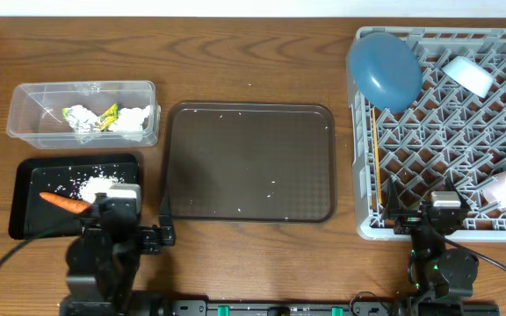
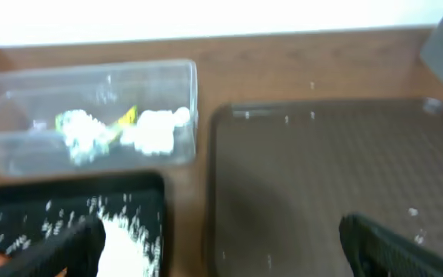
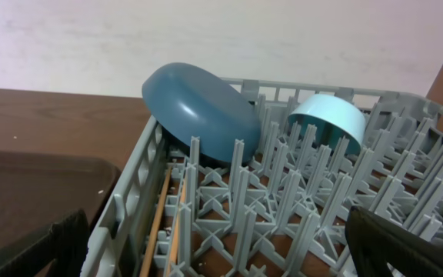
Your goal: Sort waste into correct bins and load items into the dishwasher rack
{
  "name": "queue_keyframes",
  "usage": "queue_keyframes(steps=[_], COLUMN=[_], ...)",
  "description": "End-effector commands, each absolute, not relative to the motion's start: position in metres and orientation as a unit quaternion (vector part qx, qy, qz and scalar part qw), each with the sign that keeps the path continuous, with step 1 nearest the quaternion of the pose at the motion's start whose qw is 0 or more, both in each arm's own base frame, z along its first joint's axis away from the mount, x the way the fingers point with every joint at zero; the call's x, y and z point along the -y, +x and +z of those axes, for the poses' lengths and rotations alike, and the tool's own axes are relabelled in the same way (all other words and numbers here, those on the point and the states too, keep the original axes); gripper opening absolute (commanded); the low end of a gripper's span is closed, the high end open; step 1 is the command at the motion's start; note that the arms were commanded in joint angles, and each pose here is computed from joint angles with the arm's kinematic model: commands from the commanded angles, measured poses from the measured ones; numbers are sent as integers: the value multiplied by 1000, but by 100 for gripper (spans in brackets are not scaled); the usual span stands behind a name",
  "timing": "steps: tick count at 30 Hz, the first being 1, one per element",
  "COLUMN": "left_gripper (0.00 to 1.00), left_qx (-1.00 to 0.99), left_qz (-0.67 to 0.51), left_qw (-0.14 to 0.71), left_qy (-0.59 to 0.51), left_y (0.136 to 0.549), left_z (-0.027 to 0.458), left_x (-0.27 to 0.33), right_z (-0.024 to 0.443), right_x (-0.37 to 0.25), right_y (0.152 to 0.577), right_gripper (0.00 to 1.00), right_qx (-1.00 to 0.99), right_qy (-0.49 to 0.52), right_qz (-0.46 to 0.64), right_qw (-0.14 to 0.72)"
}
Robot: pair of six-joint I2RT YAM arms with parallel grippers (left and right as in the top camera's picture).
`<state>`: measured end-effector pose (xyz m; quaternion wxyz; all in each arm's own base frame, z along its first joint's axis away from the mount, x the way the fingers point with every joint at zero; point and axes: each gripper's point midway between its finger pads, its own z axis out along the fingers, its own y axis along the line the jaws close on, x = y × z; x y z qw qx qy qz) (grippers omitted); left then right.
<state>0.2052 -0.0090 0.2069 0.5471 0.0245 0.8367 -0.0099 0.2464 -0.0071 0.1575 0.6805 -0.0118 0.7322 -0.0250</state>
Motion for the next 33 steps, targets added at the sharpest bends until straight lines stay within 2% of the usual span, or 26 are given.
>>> queue_keyframes(steps=[1, 11, 18, 33], left_gripper=[98, 98, 98, 98], left_qx=[-819, -734, -758, -755], left_qz=[5, -31, -50, -73], left_qw=[574, 678, 648, 647], left_qy=[27, -15, -53, -78], left_y=[214, 247, 244, 244], left_z=[183, 158, 136, 137], left_x=[6, 6, 3, 4], right_z=[157, 157, 157, 157], right_x=[4, 4, 4, 4], right_y=[246, 246, 246, 246], right_gripper=[99, 99, 99, 99], right_qx=[-732, -732, -732, -732], right_qy=[-11, -11, -11, -11], right_qz=[-14, -14, -14, -14], right_qw=[681, 681, 681, 681])
